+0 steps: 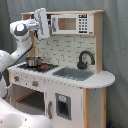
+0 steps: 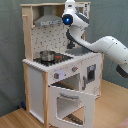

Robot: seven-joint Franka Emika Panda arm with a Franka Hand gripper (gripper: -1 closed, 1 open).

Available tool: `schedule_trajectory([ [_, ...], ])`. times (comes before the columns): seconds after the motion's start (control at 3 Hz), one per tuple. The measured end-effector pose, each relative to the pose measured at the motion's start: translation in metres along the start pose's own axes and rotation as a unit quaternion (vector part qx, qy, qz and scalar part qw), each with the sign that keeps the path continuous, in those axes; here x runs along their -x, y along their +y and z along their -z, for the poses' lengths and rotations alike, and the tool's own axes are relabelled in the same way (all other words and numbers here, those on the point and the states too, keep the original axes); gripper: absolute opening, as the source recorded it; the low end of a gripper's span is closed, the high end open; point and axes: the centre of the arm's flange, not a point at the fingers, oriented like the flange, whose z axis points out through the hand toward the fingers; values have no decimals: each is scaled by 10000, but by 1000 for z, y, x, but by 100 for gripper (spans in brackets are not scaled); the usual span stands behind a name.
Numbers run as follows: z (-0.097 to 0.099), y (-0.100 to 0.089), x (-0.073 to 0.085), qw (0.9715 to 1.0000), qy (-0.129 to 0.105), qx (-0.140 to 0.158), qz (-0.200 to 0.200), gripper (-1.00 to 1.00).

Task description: Play with the kitchen

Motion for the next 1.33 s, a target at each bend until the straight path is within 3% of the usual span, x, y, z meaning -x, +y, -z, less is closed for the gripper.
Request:
schedule_trajectory([
  [0.33,-5,20,9,9989,-437,148,82,-100],
  [0.67,-6,45,22,9978,-628,150,137,-100],
  [1.33,4,62,55,9961,-844,38,238,-100],
])
